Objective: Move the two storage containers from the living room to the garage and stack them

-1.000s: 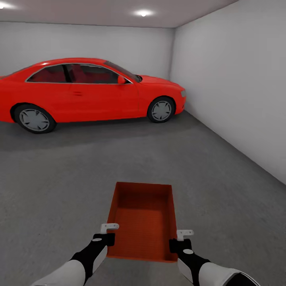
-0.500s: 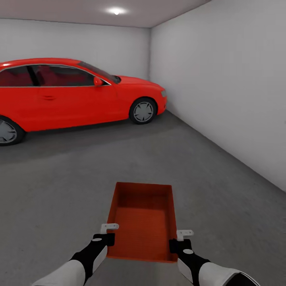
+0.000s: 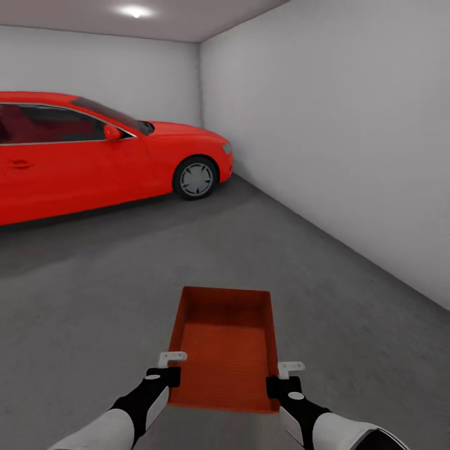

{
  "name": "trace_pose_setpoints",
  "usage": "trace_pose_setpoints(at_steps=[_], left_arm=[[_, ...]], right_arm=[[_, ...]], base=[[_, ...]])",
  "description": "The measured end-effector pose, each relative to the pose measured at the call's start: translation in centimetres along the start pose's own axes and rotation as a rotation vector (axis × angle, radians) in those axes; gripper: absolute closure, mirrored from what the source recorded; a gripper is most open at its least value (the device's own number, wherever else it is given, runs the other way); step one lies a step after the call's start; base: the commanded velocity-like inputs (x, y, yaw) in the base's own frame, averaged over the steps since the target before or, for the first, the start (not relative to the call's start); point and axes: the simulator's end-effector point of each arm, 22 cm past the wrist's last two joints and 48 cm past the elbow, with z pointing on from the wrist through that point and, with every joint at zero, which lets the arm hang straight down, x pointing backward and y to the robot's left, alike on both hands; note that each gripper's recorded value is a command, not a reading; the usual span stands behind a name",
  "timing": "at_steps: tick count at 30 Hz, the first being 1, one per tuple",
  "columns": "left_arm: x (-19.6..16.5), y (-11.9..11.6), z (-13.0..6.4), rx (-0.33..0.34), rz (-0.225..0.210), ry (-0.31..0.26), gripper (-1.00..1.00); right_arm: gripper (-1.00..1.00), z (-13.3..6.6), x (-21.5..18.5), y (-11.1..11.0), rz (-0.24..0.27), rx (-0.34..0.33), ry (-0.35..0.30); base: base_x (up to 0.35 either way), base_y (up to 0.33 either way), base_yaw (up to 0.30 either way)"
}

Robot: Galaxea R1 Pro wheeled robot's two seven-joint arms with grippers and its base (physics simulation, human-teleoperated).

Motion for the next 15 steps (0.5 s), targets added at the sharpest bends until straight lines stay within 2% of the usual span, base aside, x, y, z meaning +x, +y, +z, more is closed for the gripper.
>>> trace_pose_setpoints(at_steps=[15], left_arm=[[0.08,0.01,0.00,0.000,-0.001,0.002,1.00]], right_arm=[[1.00,0.00,0.03,0.01,-0.001,0.000,0.002]], base=[[0.322,0.000,-0.286]])
